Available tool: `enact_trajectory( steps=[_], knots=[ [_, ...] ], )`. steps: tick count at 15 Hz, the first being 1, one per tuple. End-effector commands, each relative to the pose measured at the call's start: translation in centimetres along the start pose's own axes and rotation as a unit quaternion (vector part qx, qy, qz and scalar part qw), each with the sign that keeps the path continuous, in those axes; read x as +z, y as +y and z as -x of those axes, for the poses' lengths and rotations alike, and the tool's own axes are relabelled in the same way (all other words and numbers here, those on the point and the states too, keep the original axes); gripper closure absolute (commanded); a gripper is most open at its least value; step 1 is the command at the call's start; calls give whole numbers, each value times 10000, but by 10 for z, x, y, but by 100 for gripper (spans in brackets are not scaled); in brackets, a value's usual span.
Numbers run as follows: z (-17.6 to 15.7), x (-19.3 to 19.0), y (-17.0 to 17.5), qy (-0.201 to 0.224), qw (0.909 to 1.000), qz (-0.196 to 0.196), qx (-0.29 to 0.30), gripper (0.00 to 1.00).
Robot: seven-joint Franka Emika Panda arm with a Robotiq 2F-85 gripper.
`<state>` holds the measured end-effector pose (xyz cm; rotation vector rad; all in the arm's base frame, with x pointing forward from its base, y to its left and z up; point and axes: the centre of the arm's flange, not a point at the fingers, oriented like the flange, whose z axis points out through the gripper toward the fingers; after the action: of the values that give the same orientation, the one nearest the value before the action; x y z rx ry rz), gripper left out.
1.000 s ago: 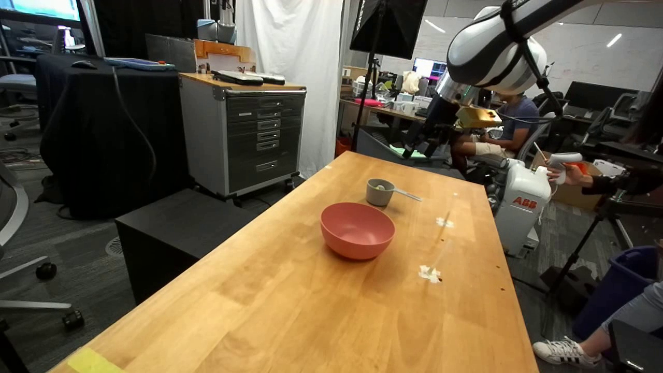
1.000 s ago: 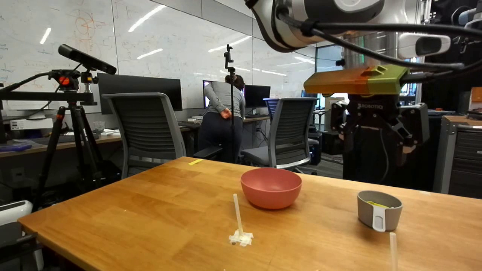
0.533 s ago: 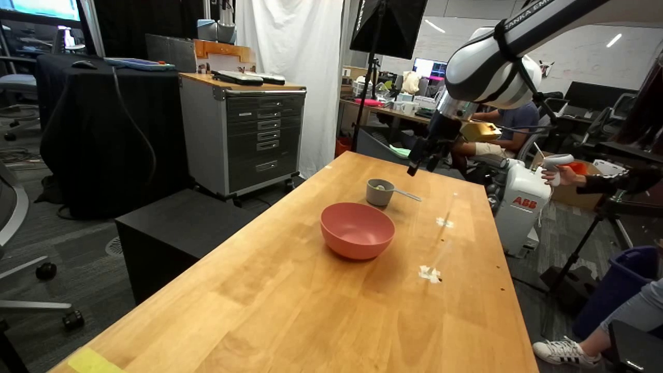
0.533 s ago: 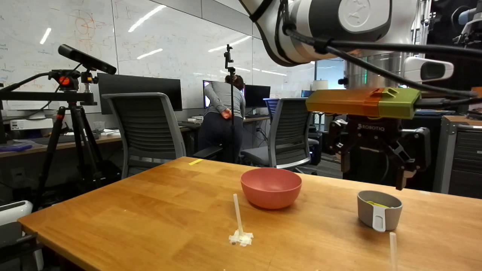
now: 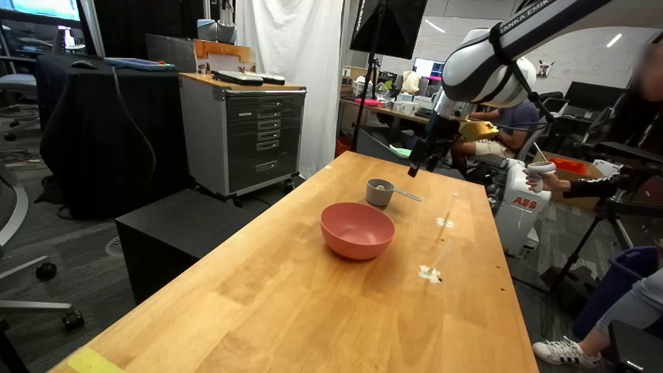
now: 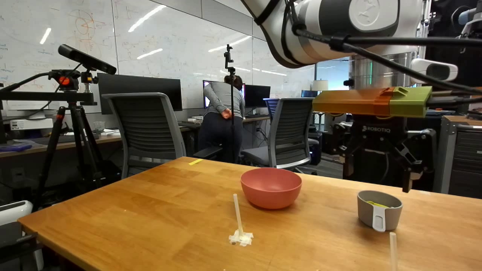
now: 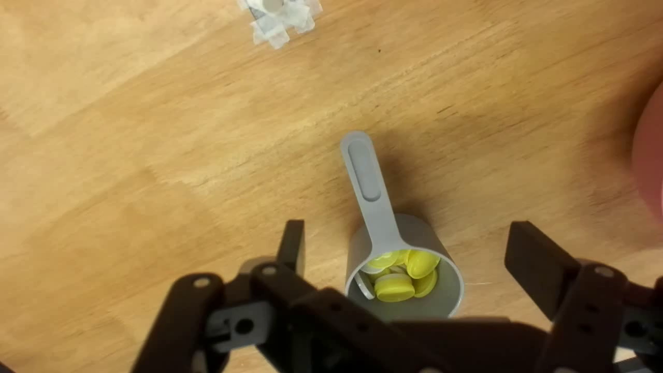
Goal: Pour the contents from the grey object into the bowl.
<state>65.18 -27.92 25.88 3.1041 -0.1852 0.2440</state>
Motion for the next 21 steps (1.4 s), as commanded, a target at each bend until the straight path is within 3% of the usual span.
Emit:
enact_trajectory(
  steps=[1, 7, 13, 21],
  knots=[
    [-29, 10, 13, 7, 9999, 99, -71, 0],
    [-44, 47, 15, -47, 9998, 129, -138, 0],
    [-37, 79, 8, -279, 9990, 162, -297, 0],
    [-28, 70, -20, -402, 9975, 151, -558, 0]
  ],
)
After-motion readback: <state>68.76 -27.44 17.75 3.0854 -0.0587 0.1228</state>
